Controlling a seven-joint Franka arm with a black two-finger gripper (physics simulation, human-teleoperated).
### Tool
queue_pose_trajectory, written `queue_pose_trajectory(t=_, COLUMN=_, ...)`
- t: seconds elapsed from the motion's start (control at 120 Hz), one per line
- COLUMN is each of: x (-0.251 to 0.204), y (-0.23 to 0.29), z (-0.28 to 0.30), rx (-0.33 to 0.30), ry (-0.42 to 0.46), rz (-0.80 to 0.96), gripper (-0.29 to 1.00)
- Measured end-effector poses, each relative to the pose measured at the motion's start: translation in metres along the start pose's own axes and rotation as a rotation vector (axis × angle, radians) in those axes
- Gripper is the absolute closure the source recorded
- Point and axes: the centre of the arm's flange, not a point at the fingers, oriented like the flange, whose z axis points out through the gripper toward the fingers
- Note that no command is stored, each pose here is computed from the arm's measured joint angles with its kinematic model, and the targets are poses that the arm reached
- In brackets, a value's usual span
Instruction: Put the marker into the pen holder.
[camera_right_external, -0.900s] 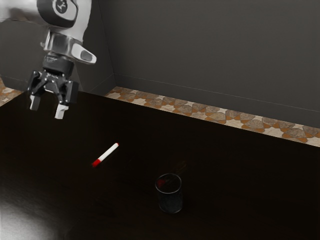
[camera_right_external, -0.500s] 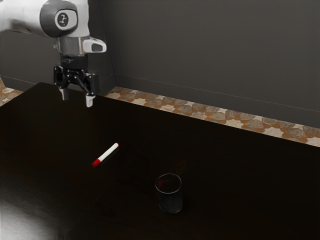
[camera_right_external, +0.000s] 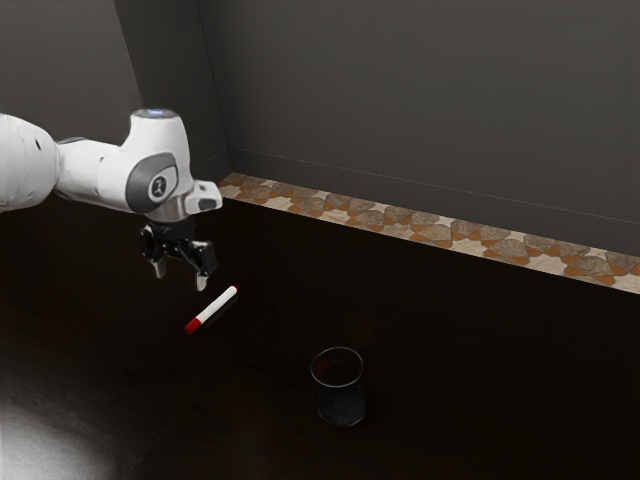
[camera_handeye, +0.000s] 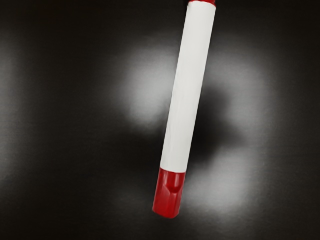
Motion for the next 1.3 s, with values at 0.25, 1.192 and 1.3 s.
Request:
queue_pose_trajectory(t=0.25, x=0.040, y=0.024, z=0.028, rx=-0.014, ry=0.100, rz=0.110, gripper=0.00)
queue_pose_trajectory(t=1.192, x=0.067, y=0.010, z=0.086, rx=-0.042, ry=0.006, rz=0.258, gripper=0.41)
queue_pose_trajectory(t=1.3, x=0.066, y=0.011, z=0.086, rx=-0.042, ry=0.002, rz=0.268, gripper=0.54)
